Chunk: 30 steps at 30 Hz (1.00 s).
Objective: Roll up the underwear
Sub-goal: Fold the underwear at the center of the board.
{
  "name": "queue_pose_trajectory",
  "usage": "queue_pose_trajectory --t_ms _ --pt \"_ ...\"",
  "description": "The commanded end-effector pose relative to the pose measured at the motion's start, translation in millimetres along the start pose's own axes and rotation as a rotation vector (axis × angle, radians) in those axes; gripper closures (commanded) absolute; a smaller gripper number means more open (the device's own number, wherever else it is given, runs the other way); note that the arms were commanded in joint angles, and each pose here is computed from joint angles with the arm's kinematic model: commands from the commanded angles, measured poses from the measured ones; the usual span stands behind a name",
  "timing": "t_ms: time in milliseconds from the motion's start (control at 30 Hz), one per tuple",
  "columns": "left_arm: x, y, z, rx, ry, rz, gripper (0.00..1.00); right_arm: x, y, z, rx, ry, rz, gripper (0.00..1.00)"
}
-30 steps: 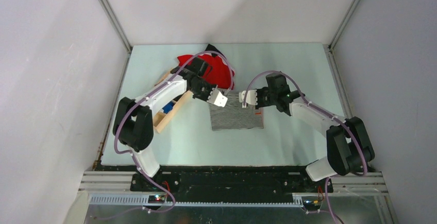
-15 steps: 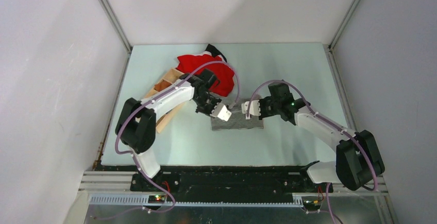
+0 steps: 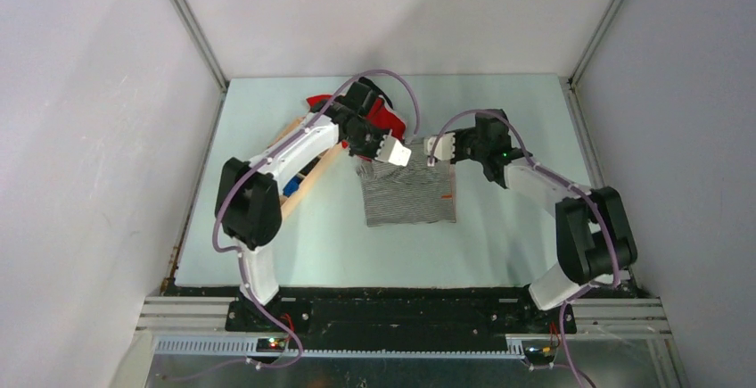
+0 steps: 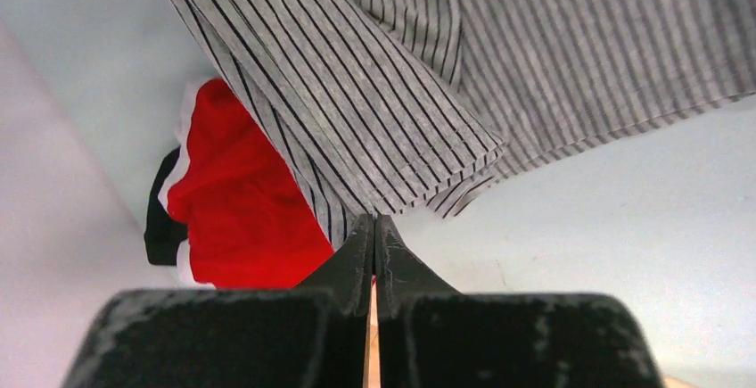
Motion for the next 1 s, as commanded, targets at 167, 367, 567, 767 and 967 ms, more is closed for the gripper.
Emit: queue_pose_trajectory --t_ms 167,367,567,767,967 --pt "32 1 -28 0.112 -0.011 0.090 1.00 -60 -28 -21 0.076 0.123 -0.232 1.00" --pt "69 3 -29 0.122 -0.029 0.227 1.00 -65 -35 -32 0.061 0.119 -0.228 1.00" --pt "82 7 -26 0.113 -0.035 0.298 1.00 -72 -39 -41 0.068 0.137 -0.277 1.00" --pt "37 5 -25 0.098 -0.043 0.085 1.00 -50 -33 -32 0.035 0.117 -0.166 1.00" --pt "-24 6 -5 0.025 0.043 -0.141 1.00 -36 -11 -17 -0.036 0.100 -0.115 1.00"
Point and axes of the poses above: each gripper's point midway between its finger pads, its own y axis back along the fingers, its own x axis along the line the jaws close on, z = x × y, the point moved 4 cm from there along y, back along the fingers, and after that the axes turned 13 degrees about y, right-handed, at the moved point
